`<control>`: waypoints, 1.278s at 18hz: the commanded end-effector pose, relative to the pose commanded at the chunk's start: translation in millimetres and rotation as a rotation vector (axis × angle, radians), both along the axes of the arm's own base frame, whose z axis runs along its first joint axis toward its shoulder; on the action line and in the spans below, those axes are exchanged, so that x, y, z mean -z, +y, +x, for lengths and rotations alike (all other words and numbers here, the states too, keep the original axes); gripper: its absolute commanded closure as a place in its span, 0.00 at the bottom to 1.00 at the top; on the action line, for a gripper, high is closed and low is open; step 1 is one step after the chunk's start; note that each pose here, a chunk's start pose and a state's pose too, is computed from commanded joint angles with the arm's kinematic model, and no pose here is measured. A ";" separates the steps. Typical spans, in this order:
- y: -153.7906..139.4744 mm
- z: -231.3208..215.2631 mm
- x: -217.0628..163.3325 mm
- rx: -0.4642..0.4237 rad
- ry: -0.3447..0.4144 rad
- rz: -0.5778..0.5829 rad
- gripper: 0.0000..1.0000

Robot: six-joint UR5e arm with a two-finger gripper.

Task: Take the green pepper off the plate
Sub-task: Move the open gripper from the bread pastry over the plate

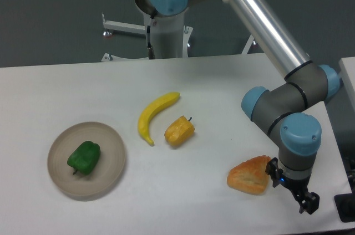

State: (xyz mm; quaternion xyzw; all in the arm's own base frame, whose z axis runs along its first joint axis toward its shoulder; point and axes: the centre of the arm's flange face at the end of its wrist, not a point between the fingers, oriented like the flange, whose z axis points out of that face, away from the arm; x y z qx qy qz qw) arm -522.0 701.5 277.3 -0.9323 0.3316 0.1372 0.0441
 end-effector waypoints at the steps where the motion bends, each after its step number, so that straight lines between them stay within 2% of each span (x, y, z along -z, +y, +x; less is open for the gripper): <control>1: 0.0 0.1 -1.5 0.000 0.002 0.002 0.00; 6: 5.4 15.3 -3.4 0.011 -0.006 -0.002 0.00; 11: 8.5 50.8 -16.1 -0.044 -0.061 0.023 0.00; 15: 2.9 102.2 -34.8 -0.140 -0.140 0.054 0.00; 18: -8.5 141.9 -45.5 -0.256 -0.205 0.067 0.00; 23: -22.1 231.9 -65.8 -0.412 -0.344 0.099 0.00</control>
